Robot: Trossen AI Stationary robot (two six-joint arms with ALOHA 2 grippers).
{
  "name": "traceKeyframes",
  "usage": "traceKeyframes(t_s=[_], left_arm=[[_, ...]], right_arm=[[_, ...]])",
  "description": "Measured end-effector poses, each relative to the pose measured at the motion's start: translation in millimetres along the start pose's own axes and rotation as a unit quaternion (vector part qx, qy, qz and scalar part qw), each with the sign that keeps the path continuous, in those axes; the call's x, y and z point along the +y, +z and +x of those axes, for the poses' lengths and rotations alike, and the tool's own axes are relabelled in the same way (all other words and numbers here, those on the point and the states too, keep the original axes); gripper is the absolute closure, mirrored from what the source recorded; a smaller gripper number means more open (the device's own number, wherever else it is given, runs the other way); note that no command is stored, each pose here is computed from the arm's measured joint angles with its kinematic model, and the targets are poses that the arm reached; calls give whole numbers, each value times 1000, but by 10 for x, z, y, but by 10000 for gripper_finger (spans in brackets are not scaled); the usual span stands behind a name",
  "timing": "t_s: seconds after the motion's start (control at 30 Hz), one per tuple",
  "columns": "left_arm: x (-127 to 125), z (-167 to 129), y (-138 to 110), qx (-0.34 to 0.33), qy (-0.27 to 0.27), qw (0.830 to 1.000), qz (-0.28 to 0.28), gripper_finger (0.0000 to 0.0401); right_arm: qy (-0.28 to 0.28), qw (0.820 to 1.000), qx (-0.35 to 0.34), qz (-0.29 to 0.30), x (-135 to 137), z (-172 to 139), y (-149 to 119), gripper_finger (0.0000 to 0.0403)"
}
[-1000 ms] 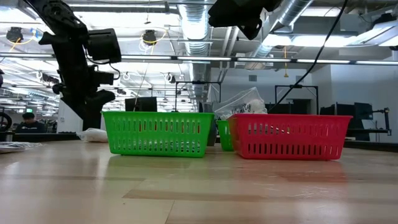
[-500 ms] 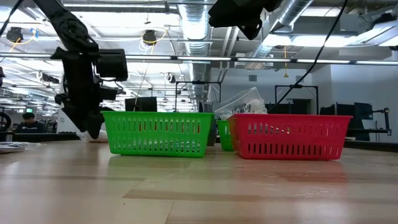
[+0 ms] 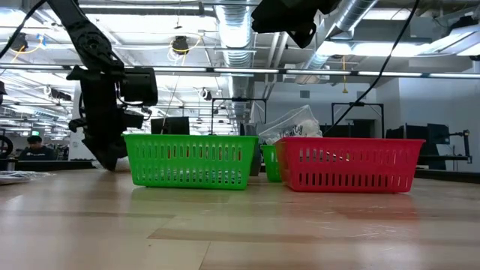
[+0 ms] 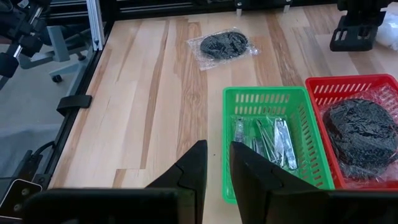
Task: Pick & Place Travel size toiletries
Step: Put the white cotton pack into the right green basket
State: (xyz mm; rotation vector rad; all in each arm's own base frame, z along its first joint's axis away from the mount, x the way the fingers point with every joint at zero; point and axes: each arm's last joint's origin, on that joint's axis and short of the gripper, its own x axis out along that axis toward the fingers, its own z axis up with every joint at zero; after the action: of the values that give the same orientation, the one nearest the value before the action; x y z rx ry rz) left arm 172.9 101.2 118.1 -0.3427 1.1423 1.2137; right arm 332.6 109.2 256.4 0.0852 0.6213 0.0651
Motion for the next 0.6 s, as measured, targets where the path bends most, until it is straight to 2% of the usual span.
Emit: traceKeyframes(t_s=[0.03,0.17,0.37,0.6], left_arm=[[1,-4,2,0,-2,1000,-1,382],[1,-7,1,2,-7,1000,2,397],[-1,-17,-8,8,-15,1000,14,400],[58,-204,15,-24,-41,999,5,401]], right_arm=[[0,1000,0,0,0,0,0,342],[0,1000,0,0,-3,0,1,342],[0,1000,0,-1,-3,0,1,342],[-1,1000,0,0,-9,1,3,342]])
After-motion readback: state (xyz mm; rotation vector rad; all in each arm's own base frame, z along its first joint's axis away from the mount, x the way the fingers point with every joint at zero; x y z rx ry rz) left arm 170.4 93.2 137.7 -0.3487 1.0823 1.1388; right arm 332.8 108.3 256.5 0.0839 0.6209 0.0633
